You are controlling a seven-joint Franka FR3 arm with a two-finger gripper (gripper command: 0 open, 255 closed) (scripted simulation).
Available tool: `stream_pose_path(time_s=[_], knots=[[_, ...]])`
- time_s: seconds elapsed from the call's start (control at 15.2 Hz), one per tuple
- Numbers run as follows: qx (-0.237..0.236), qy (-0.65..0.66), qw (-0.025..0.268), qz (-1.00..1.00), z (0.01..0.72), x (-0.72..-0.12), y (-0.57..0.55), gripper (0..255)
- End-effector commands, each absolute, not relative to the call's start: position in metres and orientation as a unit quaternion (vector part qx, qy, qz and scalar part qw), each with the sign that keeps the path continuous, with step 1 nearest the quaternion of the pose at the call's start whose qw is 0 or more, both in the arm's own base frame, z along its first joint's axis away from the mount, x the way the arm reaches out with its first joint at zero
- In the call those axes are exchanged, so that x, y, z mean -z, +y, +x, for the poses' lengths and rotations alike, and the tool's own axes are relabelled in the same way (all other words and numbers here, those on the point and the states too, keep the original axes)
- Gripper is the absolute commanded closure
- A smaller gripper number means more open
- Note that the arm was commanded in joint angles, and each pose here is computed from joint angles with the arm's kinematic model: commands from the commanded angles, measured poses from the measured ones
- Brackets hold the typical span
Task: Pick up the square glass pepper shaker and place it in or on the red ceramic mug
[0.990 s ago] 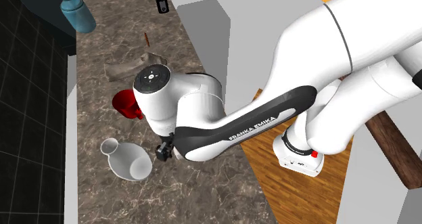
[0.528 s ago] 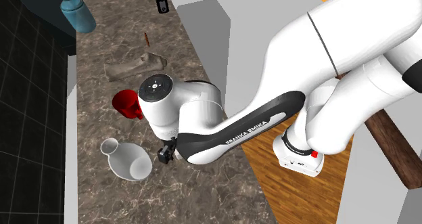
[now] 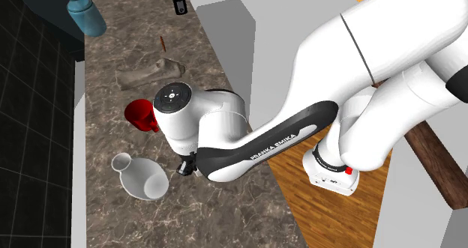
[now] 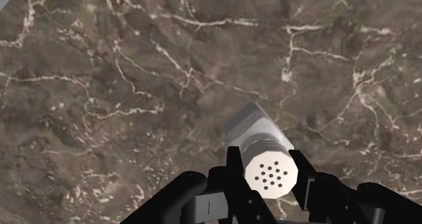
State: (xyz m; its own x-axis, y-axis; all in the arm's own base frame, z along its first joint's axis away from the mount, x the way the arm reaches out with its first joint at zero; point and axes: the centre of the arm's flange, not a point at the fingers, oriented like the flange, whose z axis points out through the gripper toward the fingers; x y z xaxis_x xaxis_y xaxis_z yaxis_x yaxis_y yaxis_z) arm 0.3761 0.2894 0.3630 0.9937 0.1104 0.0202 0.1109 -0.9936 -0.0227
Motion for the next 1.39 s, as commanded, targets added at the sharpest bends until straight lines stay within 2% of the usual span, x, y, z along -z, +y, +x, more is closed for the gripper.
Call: stream_pose_path(time_s=[0.0,0.4,1.32], knots=[[0.009,-0.055,0.012,-0.998,0.376,-0.363,0.289,255],[0.009,-0.055,0.012,-0.998,0.376,-0.363,0.289,255],[0.009,-0.055,0.012,-0.998,0.376,-0.437,0.289,255]])
